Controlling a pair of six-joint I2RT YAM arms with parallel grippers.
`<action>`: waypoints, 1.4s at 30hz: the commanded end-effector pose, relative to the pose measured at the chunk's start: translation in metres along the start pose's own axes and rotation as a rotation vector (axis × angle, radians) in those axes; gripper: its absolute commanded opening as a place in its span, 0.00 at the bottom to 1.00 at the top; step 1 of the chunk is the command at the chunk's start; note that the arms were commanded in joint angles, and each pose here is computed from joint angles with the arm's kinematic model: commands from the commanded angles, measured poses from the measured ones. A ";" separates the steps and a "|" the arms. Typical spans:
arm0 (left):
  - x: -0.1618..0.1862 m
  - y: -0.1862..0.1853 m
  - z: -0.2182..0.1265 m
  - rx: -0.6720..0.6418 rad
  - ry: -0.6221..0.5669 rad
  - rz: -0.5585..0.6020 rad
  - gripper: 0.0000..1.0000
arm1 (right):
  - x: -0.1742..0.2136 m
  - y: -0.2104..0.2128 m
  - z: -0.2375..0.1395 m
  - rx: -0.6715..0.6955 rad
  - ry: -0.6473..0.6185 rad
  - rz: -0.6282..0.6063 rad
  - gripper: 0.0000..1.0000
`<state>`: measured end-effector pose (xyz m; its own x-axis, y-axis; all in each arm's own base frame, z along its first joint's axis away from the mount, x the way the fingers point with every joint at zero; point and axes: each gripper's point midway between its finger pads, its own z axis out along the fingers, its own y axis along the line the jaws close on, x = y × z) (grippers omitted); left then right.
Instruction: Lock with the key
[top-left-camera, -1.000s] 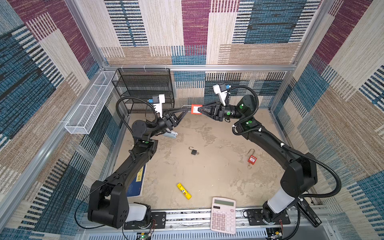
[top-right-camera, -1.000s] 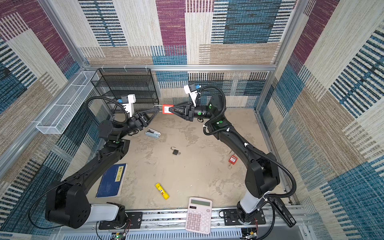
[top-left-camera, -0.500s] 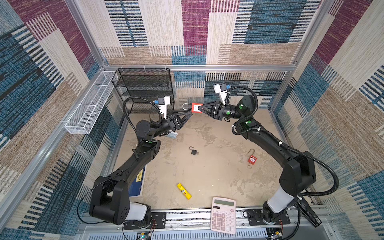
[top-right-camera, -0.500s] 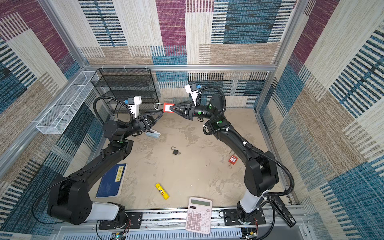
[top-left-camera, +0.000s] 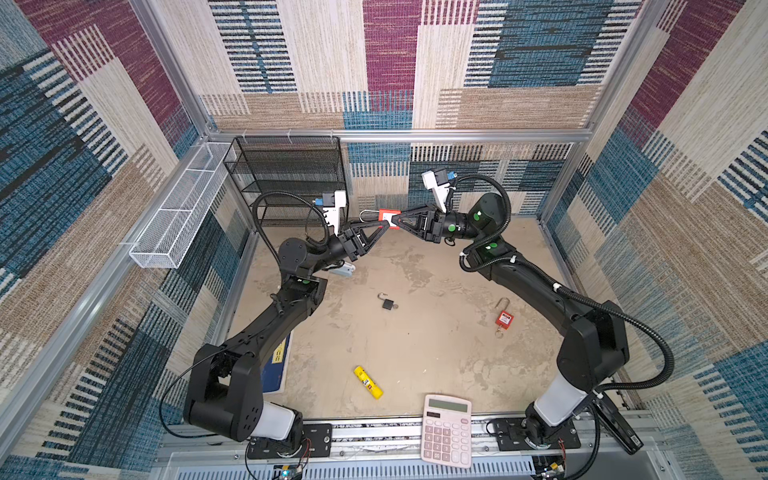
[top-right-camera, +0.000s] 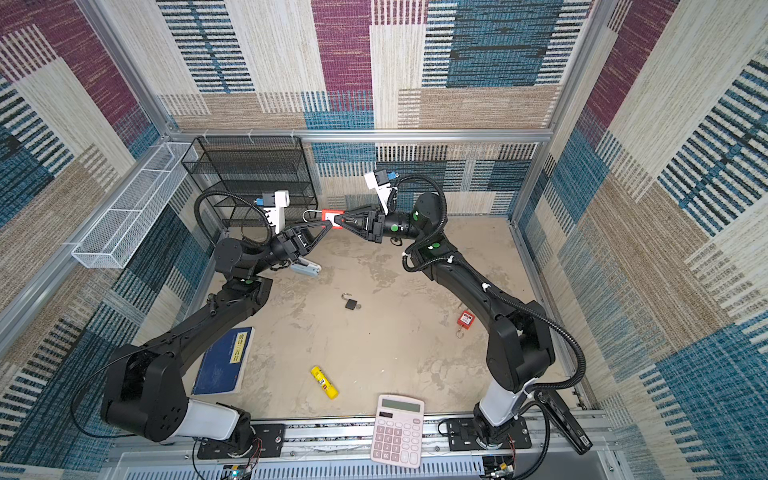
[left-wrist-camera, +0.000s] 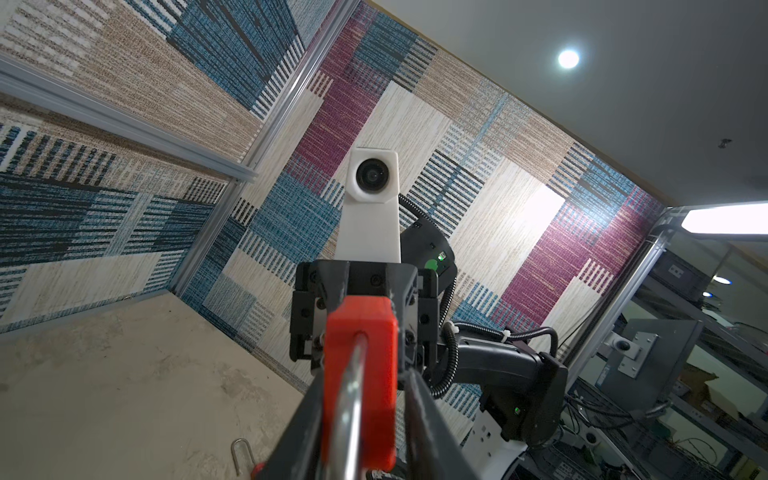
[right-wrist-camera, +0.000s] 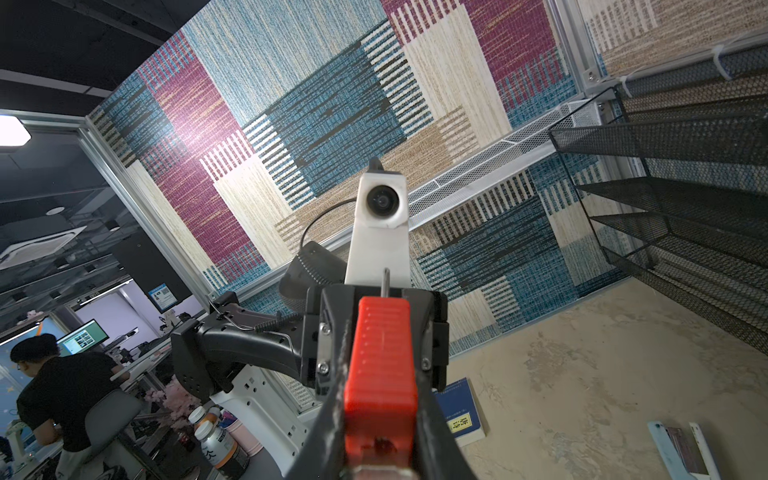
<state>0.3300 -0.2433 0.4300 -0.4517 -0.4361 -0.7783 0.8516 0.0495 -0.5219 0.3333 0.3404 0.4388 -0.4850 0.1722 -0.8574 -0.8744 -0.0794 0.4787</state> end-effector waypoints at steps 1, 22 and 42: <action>-0.007 -0.008 0.000 0.022 -0.030 0.042 0.22 | -0.005 0.010 -0.001 -0.021 -0.014 -0.030 0.03; -0.011 -0.008 0.001 0.024 -0.052 0.044 0.15 | -0.003 0.012 0.000 -0.029 -0.042 -0.029 0.04; -0.014 -0.016 0.000 0.040 -0.045 0.095 0.00 | 0.000 0.012 -0.005 0.016 -0.003 0.014 0.71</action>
<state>0.3309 -0.2409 0.4358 -0.4240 -0.4614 -0.7793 0.8627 0.0560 -0.5025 0.3236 0.3365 0.4421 -0.4862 0.1809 -0.8549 -0.8735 -0.0733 0.4813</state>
